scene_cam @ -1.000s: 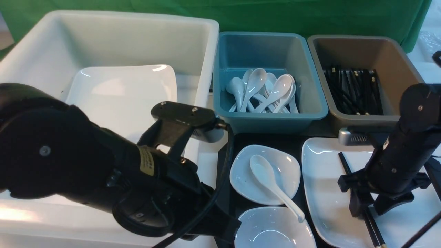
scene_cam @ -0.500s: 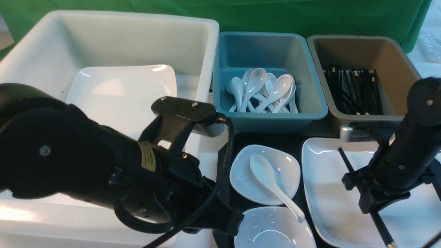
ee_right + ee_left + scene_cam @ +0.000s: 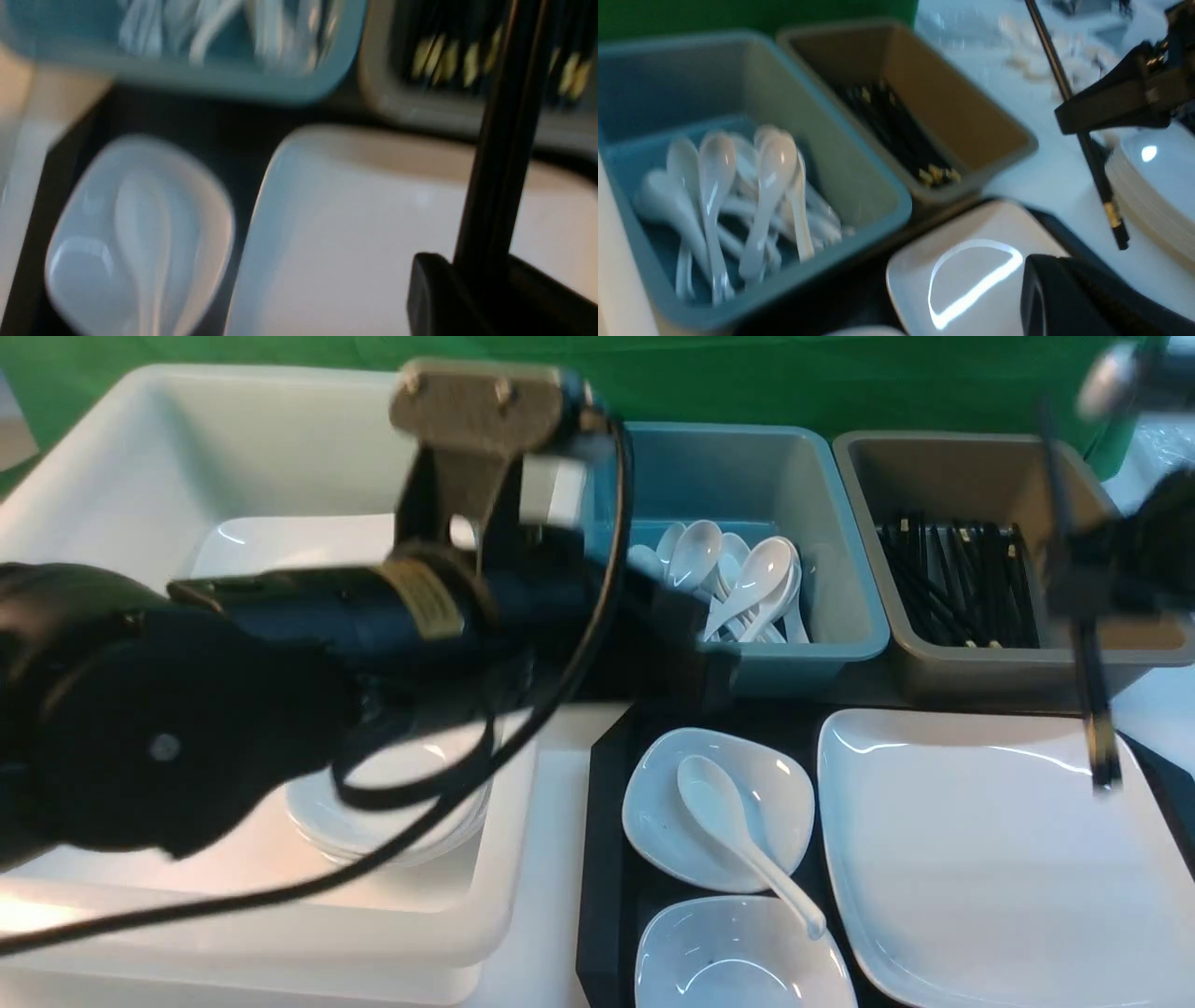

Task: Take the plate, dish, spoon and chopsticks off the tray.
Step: Use the right arm to put the chopsticks into the small storage box on the right

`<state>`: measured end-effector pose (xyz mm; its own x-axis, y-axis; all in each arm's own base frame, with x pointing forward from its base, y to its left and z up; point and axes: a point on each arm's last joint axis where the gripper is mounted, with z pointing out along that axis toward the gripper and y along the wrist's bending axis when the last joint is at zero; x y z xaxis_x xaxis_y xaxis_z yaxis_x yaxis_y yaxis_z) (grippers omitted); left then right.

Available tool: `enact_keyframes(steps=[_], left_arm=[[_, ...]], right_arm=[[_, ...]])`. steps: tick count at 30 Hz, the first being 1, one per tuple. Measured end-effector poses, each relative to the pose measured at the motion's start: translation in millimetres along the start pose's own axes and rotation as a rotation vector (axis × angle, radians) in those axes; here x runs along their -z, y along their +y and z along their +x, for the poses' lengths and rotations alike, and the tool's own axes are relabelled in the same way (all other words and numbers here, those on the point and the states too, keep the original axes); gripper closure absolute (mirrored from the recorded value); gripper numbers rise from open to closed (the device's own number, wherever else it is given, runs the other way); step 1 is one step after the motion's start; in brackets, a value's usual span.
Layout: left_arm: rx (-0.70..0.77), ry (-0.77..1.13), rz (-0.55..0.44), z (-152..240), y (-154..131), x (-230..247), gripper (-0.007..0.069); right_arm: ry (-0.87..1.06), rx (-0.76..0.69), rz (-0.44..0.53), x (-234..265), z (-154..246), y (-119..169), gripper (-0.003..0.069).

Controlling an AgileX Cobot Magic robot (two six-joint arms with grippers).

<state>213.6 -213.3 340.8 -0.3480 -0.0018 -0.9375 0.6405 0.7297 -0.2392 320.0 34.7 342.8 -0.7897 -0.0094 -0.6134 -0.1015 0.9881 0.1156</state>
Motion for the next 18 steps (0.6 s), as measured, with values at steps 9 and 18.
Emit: enact_keyframes(steps=[9,18], left_arm=[[-0.064,-0.054,0.004,-23,-5,-48,0.0623],[-0.120,0.048,-0.001,-15,-4,-79,0.0623]], right_arm=[[-0.226,-0.044,0.058,-54,-80,-33,0.0515],[-0.291,-0.059,0.076,-137,-92,-47,0.0512]])
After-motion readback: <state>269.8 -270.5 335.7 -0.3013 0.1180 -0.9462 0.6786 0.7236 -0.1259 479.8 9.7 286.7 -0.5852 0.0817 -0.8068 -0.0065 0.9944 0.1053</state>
